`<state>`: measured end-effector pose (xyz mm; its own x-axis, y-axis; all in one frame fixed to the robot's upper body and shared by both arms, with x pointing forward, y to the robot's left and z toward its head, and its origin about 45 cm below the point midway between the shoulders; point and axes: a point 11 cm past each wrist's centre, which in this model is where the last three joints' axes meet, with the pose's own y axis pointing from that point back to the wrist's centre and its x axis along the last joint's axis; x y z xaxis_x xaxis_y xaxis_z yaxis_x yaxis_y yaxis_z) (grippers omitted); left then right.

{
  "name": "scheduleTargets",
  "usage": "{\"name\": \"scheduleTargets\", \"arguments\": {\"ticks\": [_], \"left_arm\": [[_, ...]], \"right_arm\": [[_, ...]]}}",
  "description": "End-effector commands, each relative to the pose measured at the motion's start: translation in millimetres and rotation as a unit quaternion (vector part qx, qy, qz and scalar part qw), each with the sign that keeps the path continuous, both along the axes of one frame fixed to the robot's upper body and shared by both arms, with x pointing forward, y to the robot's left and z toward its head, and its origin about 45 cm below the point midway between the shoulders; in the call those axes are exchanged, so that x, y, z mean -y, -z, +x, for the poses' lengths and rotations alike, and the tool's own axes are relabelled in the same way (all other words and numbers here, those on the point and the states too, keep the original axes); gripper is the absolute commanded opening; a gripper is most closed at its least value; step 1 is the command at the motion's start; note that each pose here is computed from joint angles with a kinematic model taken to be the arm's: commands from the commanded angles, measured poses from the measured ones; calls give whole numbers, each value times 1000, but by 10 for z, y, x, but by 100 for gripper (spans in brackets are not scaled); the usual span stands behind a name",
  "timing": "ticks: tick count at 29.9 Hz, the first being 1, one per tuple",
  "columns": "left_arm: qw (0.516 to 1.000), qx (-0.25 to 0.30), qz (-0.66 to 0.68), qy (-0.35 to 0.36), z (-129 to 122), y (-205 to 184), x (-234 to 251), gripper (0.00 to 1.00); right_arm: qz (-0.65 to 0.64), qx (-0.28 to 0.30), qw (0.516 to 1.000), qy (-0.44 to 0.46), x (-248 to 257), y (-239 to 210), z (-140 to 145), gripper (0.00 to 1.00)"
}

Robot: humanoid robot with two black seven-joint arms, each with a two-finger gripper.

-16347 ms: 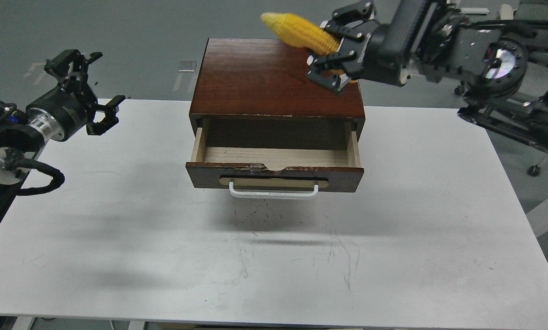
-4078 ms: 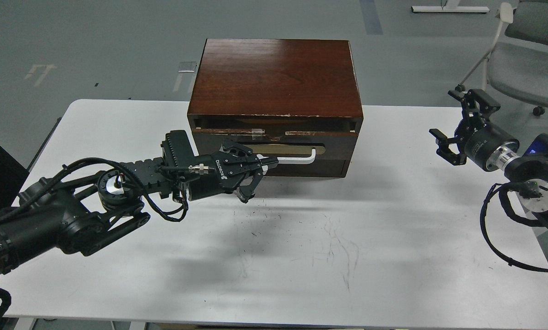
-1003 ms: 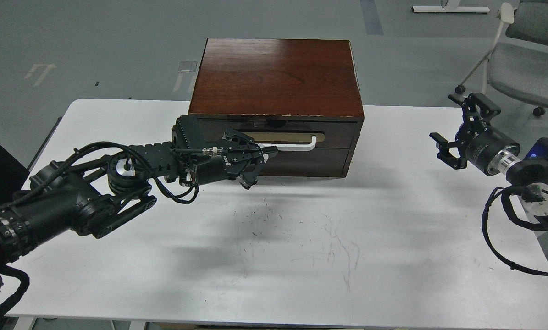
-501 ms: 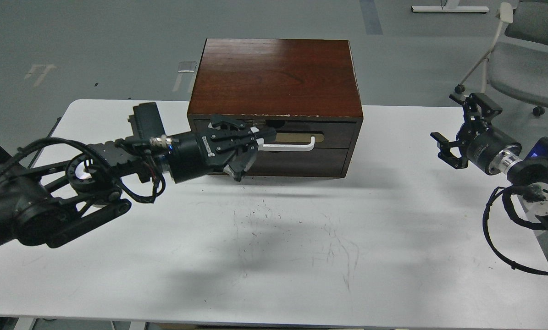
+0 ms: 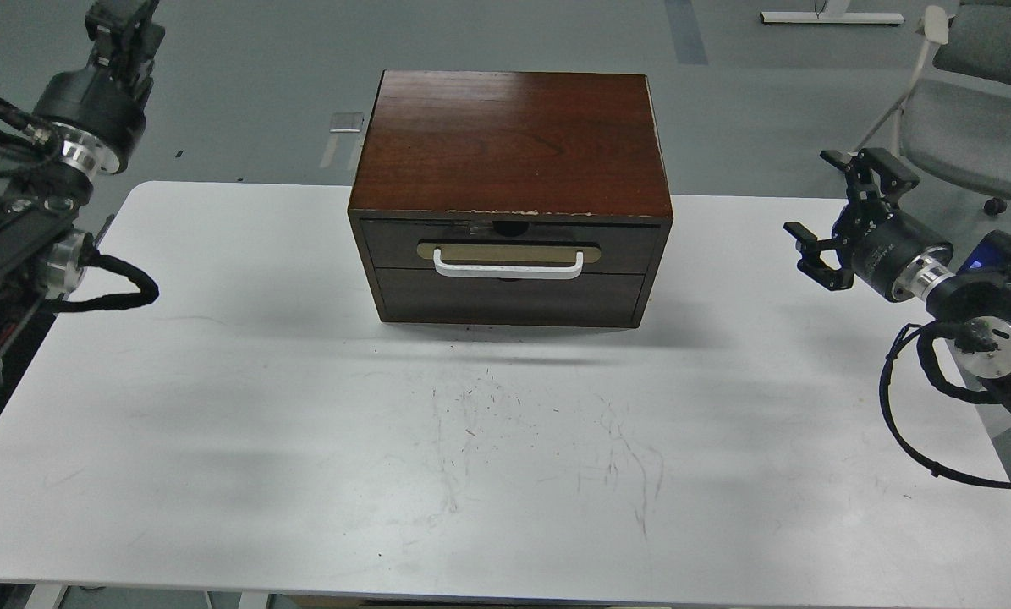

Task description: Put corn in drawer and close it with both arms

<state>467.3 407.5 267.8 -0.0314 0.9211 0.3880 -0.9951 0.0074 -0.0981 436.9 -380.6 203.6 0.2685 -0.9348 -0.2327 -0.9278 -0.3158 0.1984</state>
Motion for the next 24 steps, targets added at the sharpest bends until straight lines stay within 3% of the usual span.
{"name": "scheduleTargets", "arguments": {"ticks": [1, 4, 8, 19, 24], "left_arm": [[999, -45, -25, -16, -194, 406, -162, 98], [992, -101, -75, -31, -282, 599, -280, 98], [980, -138, -137, 30, -330, 619, -254, 98], [954, -163, -196, 155, -342, 627, 154, 98], [952, -162, -199, 167, -328, 588, 185, 98]], "right_arm": [[3, 10, 1000, -5, -56, -89, 58, 100], [11, 26, 1000, -10, -145, -177, 125, 100], [31, 59, 998, -8, -216, -284, 180, 100], [61, 70, 996, -21, -330, -372, 213, 100], [62, 71, 995, -16, -338, -353, 211, 100]]}}
